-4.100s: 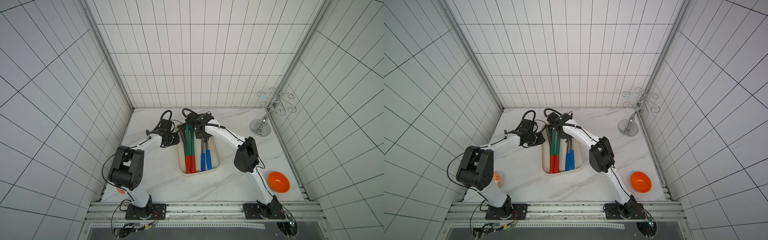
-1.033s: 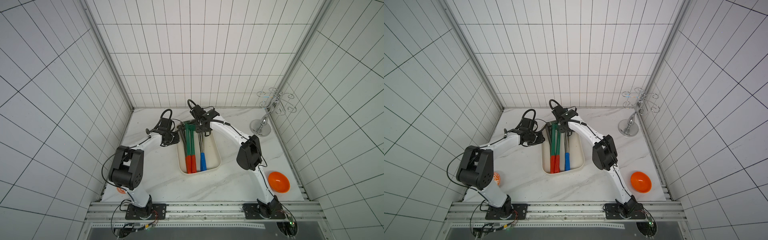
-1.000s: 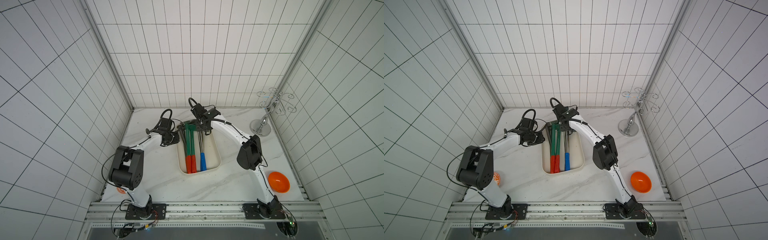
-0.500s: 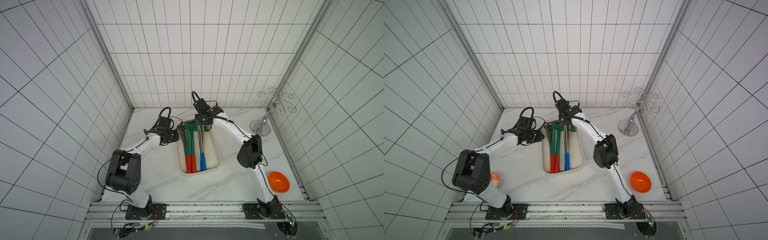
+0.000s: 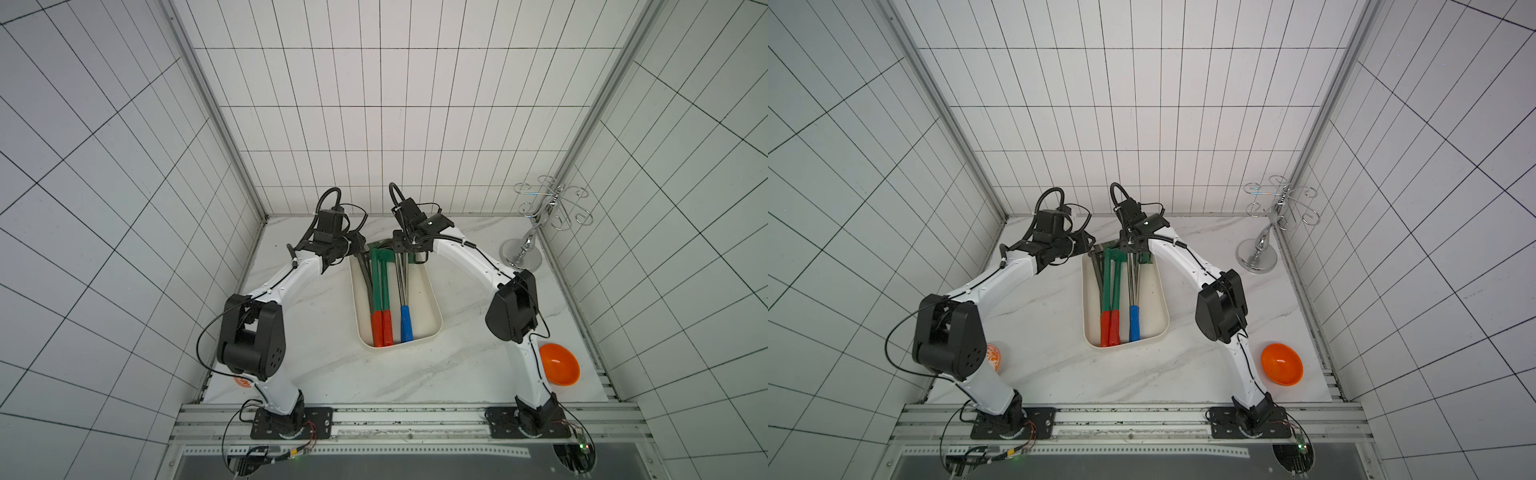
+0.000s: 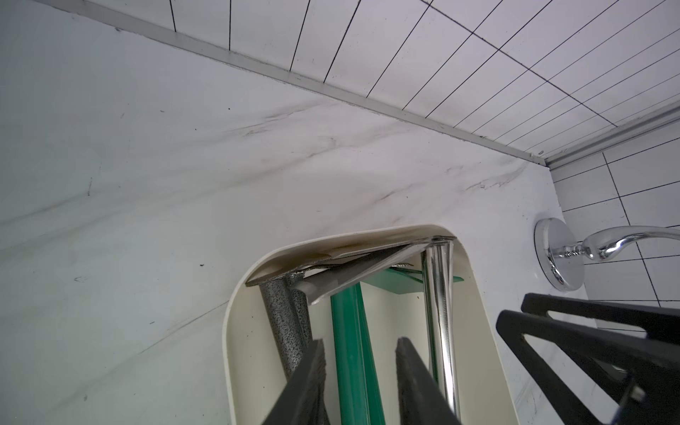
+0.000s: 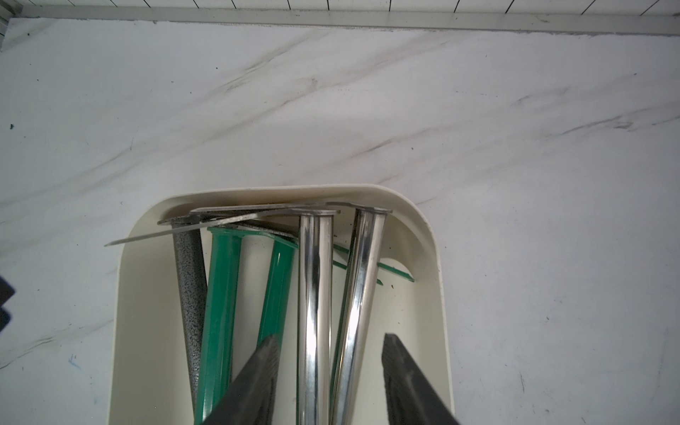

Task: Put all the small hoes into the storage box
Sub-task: Place the hoe in the storage box.

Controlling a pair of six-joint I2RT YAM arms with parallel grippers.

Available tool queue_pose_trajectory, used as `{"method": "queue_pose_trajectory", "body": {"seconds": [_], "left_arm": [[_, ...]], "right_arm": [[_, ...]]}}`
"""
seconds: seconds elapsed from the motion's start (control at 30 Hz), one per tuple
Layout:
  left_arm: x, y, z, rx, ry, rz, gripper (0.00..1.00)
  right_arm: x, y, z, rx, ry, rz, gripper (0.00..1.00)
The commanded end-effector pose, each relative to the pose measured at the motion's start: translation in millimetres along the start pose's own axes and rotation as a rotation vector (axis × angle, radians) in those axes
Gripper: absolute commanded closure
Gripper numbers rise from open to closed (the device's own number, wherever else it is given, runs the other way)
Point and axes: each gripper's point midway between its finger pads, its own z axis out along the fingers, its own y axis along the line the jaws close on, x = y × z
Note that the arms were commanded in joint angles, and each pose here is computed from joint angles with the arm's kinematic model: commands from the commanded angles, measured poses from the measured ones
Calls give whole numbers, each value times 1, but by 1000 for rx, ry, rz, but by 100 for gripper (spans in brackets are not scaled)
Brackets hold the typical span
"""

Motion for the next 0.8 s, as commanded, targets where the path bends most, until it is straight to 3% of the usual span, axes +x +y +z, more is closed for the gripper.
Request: {"method": "queue_pose_trajectory", "body": {"seconds": [0.0, 0.77], "left_arm": [[-9, -10, 11, 30, -12, -10, 67], [-5, -2, 45, -12, 27, -7, 72]], "right_arm": [[12, -1, -7, -6, 14, 4, 52], [29, -4, -10, 1, 36, -5, 53]]}}
